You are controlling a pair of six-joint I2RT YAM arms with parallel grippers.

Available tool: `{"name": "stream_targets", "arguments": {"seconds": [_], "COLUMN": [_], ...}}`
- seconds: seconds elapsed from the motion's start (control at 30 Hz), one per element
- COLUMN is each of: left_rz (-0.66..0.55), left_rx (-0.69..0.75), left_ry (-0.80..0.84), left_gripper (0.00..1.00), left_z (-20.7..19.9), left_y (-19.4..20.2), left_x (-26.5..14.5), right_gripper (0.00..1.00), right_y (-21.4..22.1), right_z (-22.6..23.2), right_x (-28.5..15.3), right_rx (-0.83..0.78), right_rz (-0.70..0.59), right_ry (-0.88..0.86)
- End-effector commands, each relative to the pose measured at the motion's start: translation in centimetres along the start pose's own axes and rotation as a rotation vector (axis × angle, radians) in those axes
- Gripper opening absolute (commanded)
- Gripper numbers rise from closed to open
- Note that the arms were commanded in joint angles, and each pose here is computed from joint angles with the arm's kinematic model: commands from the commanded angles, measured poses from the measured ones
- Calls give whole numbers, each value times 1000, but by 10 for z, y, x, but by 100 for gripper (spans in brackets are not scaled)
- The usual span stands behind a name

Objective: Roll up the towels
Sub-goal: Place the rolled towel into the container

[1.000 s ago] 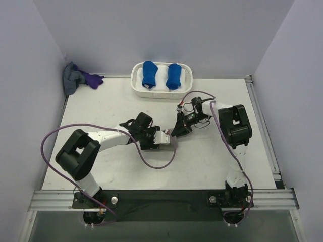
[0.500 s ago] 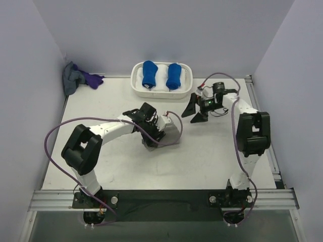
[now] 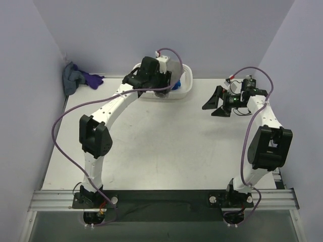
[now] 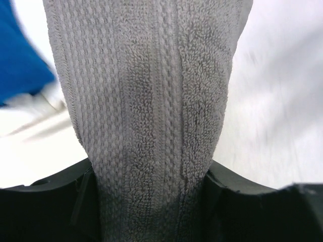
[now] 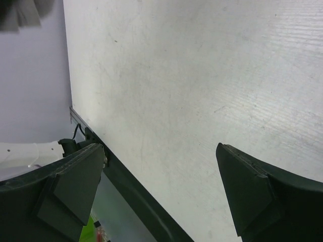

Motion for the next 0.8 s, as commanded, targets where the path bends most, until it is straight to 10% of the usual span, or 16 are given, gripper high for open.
{"name": "stream_targets", "arguments": {"seconds": [0.0, 0.33, 0.77], "left_rz": [-231, -440, -424], "left_rx": [-129, -242, -269], "left_ry": [-132, -257, -270], "left_gripper": [0, 0, 4], "left_z": [18, 61, 87], "left_y": [-64, -92, -57], "left_x": [8, 73, 137], "right_gripper": [100, 100, 100], "right_y": [7, 11, 15], "right_z": [5, -1, -9], "right_x": [-6, -3, 2], "right_rx": [-1, 0, 16], "right_rz": [16, 26, 49], "right_ry": [-9, 6, 19]}}
Point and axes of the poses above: each gripper's point midway between its finger pads, its own x axis out along the fingers, its own z axis along the line the jaws close on, y = z × x, the point moved 9 cm from there along -x, back along the fingers
